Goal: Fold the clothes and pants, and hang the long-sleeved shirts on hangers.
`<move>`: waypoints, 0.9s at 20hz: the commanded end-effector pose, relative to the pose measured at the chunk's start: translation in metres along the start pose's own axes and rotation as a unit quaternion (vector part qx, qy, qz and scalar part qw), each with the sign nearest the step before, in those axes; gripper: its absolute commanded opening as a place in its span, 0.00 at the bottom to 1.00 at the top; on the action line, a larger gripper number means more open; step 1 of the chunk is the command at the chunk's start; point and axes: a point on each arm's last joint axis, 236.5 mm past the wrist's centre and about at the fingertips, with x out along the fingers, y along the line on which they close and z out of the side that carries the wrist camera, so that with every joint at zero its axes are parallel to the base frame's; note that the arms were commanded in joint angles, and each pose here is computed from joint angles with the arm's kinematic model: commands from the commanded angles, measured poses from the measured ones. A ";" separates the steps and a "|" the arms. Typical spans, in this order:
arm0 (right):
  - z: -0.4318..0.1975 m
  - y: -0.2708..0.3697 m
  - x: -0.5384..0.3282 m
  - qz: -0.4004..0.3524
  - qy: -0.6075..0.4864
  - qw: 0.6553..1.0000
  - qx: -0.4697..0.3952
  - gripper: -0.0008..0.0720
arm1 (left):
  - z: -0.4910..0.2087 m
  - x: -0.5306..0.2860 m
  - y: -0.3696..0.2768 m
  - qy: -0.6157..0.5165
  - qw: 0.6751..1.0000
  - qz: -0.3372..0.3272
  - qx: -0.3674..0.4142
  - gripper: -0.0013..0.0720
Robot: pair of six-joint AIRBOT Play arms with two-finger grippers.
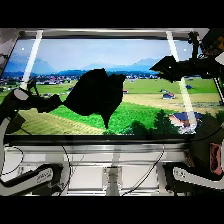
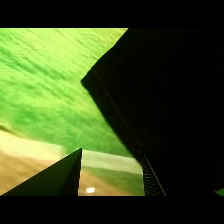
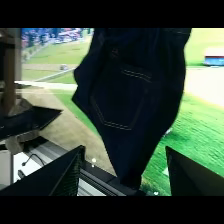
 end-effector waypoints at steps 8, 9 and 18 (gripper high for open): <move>0.001 0.002 0.001 0.005 -0.002 1.000 0.009 0.77 | 0.011 0.050 0.001 -0.001 0.994 -0.042 -0.103 0.55; 0.001 0.002 0.001 0.005 -0.002 1.000 0.009 0.77 | 0.013 0.052 0.002 -0.004 0.994 -0.040 -0.104 0.55; -0.003 0.002 0.002 0.005 0.006 1.000 0.008 0.76 | 0.043 0.054 0.013 -0.069 0.991 -0.028 -0.110 0.16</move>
